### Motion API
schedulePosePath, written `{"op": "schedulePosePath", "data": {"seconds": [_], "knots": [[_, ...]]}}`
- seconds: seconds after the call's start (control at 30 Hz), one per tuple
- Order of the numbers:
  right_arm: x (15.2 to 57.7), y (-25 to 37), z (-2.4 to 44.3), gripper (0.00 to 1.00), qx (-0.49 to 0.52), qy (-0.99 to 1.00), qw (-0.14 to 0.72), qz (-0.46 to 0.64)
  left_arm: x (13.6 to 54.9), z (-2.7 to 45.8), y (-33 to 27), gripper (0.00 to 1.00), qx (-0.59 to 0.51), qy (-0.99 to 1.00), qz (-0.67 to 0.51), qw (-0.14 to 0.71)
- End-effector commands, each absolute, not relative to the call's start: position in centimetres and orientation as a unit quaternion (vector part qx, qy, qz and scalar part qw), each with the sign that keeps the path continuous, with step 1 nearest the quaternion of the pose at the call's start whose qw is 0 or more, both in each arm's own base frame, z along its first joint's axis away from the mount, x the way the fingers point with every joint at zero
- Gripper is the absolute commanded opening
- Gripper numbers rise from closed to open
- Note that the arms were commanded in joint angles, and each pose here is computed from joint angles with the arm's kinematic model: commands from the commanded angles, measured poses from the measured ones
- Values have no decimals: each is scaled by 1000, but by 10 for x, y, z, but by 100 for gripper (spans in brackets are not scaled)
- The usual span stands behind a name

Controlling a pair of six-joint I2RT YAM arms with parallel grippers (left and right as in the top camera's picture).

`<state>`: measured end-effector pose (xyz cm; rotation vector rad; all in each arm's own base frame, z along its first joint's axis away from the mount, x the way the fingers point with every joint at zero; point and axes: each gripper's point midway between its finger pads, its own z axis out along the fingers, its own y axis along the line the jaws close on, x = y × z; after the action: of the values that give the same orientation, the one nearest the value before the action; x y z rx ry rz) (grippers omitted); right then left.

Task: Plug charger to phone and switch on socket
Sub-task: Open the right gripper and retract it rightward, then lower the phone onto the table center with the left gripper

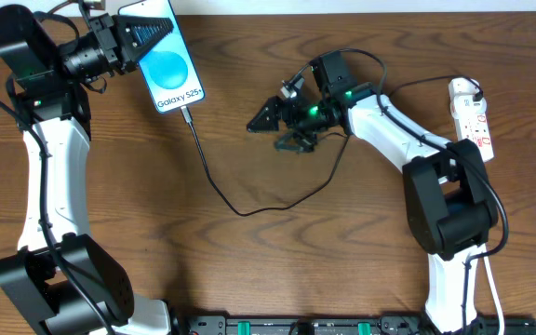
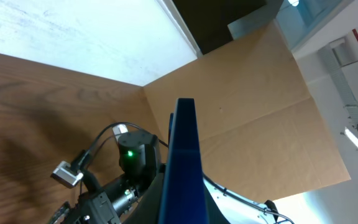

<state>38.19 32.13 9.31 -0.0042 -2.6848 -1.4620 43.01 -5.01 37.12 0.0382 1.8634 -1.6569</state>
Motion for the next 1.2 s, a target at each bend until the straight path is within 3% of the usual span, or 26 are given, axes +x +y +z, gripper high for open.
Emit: {"op": "schedulePosePath", "data": {"seconds": [0.0, 0.3, 0.5, 1.17], "knots": [[402, 293, 111, 99, 8, -908, -49, -415, 424, 375, -56, 7, 30, 707, -633, 314], [408, 218, 155, 99, -61, -953, -159, -253, 420, 352, -87, 7, 55, 709, -638, 295], [391, 180, 192, 99, -83, -957, -207, -183, 425, 311, -112, 8, 19, 723, -633, 276], [370, 156, 195, 99, -96, -967, -195, -131, 419, 157, -208, 7, -37, 804, -572, 161]]}}
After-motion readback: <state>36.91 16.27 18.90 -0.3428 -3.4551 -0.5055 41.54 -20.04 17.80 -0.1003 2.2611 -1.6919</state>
